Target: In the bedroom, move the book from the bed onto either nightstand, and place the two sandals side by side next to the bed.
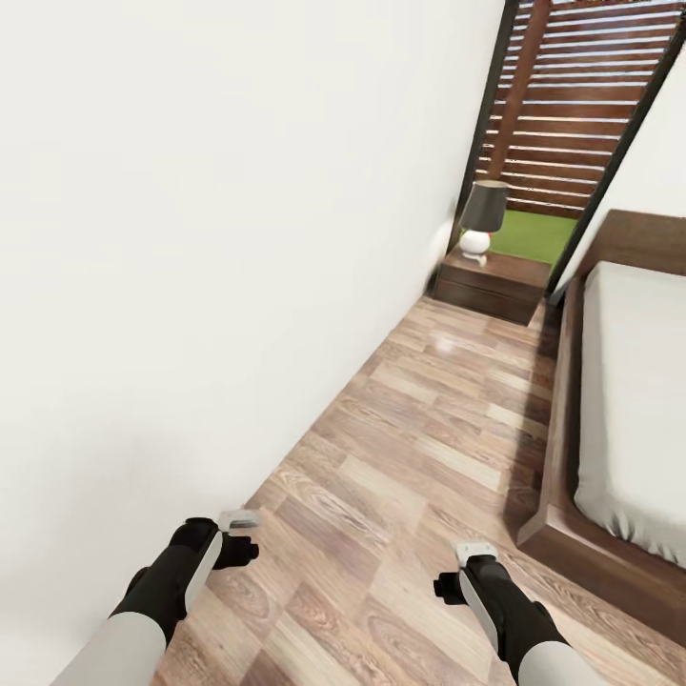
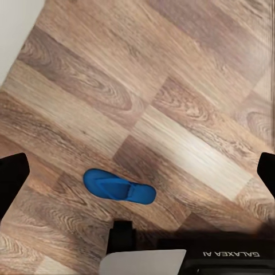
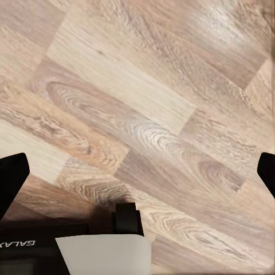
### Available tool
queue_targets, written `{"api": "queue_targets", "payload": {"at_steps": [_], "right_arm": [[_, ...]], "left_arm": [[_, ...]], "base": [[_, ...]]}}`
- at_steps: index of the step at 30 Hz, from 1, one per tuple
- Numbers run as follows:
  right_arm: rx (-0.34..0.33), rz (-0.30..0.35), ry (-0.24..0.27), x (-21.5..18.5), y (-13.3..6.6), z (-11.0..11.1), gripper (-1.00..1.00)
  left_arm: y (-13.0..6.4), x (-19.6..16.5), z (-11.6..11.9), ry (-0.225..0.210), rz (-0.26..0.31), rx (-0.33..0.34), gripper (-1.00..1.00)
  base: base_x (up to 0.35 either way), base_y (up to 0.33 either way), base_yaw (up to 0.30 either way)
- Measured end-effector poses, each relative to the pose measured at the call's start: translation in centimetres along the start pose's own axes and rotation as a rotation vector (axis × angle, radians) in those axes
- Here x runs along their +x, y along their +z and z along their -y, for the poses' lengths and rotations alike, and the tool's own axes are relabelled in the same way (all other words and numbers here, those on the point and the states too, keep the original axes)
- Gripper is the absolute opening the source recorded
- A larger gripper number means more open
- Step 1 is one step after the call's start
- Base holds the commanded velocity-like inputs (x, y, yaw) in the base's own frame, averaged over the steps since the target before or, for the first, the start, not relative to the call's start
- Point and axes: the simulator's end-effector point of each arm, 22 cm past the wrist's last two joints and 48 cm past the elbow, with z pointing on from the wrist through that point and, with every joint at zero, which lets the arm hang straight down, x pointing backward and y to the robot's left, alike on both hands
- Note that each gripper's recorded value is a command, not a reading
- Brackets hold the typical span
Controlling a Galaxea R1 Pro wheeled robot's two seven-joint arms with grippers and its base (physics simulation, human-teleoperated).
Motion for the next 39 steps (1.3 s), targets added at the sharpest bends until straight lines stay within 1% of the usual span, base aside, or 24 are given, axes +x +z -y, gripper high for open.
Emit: {"api": "queue_targets", "payload": {"at_steps": [5,10,16,26,39], "right_arm": [[0.0,0.0,0.0,0.0,0.0,0.0,1.0],[0.0,0.0,0.0,0.0,0.0,-0.01,1.0],[0.0,-0.001,0.0,0.02,0.01,-0.01,1.0],[0.0,-0.002,0.0,0.02,0.02,-0.01,1.0],[0.0,-0.001,0.0,0.03,0.0,-0.01,1.0]], "left_arm": [[0.0,0.0,0.0,0.0,0.0,0.0,1.0],[0.0,0.0,-0.01,0.0,0.0,0.0,1.0],[0.01,0.0,0.01,0.001,0.0,0.0,1.0],[0.01,0.0,0.03,0.002,0.0,0.0,1.0],[-0.01,0.0,0.03,0.002,0.0,0.0,1.0]], "base": [[0.0,0.002,-0.26],[0.0,0.0,-0.12],[-0.043,0.032,-0.03],[-0.181,0.13,-0.005],[-0.01,0.007,-0.01]]}}
